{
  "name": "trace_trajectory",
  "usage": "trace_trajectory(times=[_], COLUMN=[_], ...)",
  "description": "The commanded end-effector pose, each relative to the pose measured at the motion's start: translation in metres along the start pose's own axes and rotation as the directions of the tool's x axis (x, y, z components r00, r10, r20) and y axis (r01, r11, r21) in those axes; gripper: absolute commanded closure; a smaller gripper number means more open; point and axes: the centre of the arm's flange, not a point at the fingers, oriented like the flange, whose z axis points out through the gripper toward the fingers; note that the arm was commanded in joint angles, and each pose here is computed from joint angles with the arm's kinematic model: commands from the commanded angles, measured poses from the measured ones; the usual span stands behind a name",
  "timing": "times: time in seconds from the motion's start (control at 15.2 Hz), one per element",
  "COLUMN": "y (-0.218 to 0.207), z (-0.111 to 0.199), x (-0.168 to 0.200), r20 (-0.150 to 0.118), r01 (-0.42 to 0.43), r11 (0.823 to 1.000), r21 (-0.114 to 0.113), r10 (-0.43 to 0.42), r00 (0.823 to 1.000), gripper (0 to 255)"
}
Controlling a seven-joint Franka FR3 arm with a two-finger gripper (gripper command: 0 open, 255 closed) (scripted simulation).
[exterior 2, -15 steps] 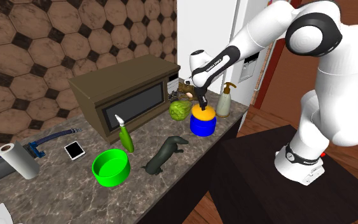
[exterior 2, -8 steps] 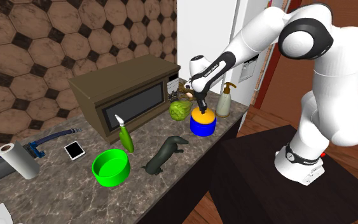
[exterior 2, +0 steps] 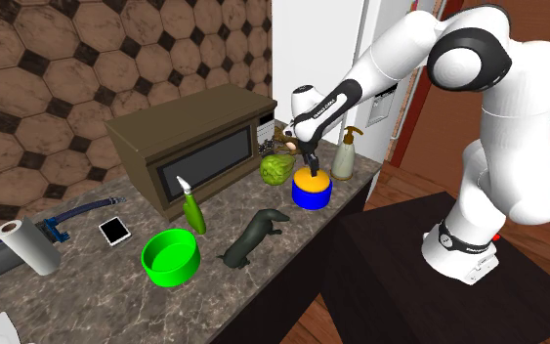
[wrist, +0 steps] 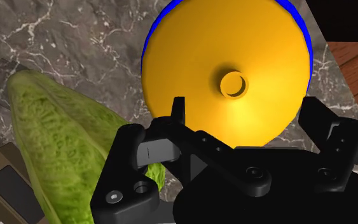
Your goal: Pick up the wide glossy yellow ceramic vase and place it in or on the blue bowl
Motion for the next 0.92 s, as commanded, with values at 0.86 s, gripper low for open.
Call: trace_trajectory(times=[0.86], y=[0.000], z=[-0.050], x=[0.000], r20=[0.000], r01=[0.000], r11=[1.000], r21=[0.000], r10=[0.000], r00=[1.000], gripper=[0])
